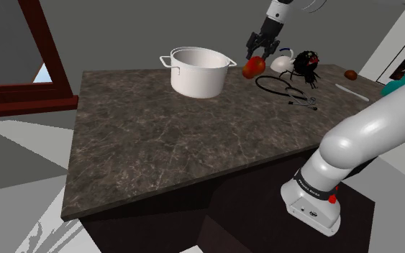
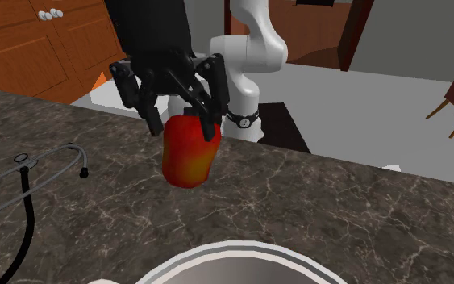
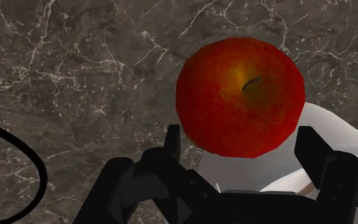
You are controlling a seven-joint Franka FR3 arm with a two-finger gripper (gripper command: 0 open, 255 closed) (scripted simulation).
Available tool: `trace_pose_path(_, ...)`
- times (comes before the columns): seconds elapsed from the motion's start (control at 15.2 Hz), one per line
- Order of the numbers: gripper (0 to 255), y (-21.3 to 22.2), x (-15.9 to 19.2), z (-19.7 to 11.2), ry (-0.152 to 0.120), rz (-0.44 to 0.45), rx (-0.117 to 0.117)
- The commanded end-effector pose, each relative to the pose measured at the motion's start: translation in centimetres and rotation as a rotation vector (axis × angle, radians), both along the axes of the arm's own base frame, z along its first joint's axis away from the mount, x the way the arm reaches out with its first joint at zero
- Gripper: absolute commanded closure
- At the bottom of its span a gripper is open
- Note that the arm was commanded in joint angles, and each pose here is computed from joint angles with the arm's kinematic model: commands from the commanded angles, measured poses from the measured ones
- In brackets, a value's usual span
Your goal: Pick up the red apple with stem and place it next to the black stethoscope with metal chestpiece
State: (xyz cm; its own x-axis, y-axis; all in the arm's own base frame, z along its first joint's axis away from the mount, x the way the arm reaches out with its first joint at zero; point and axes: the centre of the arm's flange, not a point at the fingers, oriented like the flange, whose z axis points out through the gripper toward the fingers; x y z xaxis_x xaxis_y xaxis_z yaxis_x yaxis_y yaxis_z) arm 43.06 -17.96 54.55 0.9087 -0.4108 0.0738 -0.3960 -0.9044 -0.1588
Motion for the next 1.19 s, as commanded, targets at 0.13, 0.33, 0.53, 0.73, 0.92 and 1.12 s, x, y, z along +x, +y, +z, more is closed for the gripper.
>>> trace_pose_path(0.13,255,-4.4,-2.9,-0.1,0.0,0.001,0.0)
trace_pose_path(0.33,255,-7.6,-5.2,-0.1,0.0,0.001,0.0)
trace_pose_path(0.53,255,-10.8,-7.5,-0.1,0.0,0.001,0.0)
trace_pose_path(0.73,255,-14.0,-9.9,-0.1,0.0,0.001,0.0)
trace_pose_path(0.92,255,-17.3,-12.2,-0.1,0.0,0.001,0.0)
trace_pose_path(1.12,255,-20.5,-14.5,-0.1,0.0,0.001,0.0)
